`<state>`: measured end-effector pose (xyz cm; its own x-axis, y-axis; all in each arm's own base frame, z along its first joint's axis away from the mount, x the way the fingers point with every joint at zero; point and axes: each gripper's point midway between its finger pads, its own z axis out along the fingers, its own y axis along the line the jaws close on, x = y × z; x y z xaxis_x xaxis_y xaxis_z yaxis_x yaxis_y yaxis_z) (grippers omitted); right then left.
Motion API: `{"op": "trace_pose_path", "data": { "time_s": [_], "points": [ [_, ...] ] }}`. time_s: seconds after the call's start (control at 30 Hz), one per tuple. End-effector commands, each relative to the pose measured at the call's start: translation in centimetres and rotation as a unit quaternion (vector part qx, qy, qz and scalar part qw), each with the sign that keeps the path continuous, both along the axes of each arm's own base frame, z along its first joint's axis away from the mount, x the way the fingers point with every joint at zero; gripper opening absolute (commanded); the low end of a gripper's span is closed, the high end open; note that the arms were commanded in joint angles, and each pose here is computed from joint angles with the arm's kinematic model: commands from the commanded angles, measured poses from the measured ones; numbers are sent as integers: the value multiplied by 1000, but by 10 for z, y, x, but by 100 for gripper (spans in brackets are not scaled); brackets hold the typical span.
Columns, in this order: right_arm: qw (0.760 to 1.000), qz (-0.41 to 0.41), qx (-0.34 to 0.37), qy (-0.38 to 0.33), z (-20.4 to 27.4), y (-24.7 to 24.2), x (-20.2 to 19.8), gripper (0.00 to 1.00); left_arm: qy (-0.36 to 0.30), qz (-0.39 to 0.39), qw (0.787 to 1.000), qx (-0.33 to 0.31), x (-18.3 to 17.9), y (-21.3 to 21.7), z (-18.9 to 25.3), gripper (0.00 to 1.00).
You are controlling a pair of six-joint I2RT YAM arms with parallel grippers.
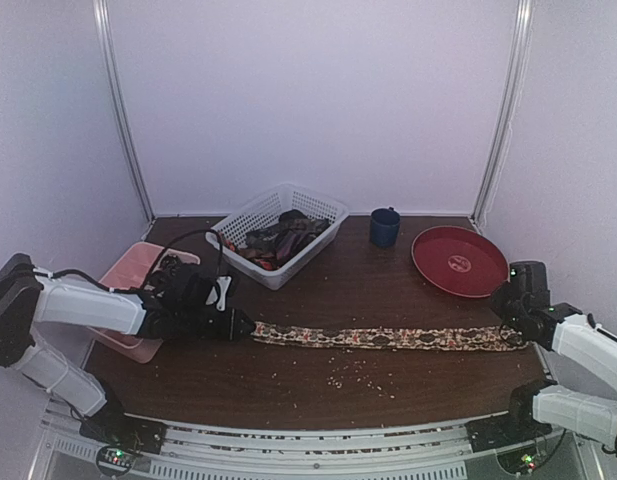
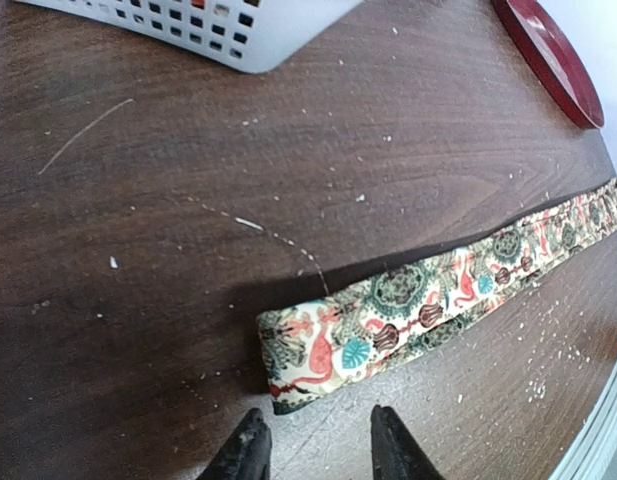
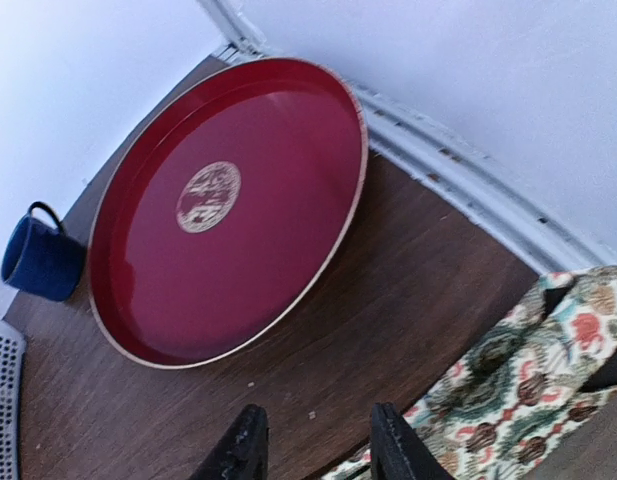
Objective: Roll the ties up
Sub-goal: Flatten out the tie at the center of the board.
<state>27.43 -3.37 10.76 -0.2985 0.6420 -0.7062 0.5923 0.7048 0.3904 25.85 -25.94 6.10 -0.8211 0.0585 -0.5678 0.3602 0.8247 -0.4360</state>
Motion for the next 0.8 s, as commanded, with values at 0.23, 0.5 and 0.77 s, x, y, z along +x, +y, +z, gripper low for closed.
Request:
{"op": "trace_pose_path", "data": {
  "time_s": [0.23, 0.5, 0.77],
  "points": [
    [982, 178, 59, 10, -1, 84, 20, 31, -7, -1, 1000, -9, 9, -10, -6, 40],
    [973, 226, 52, 13, -3, 122, 23, 30, 1, -4, 1000, -11, 19, -22, -16, 40],
    [950, 308, 55, 17, -2, 196, 16, 26, 21, 47, 999, 10, 18, -4, -20, 0]
  ]
}}
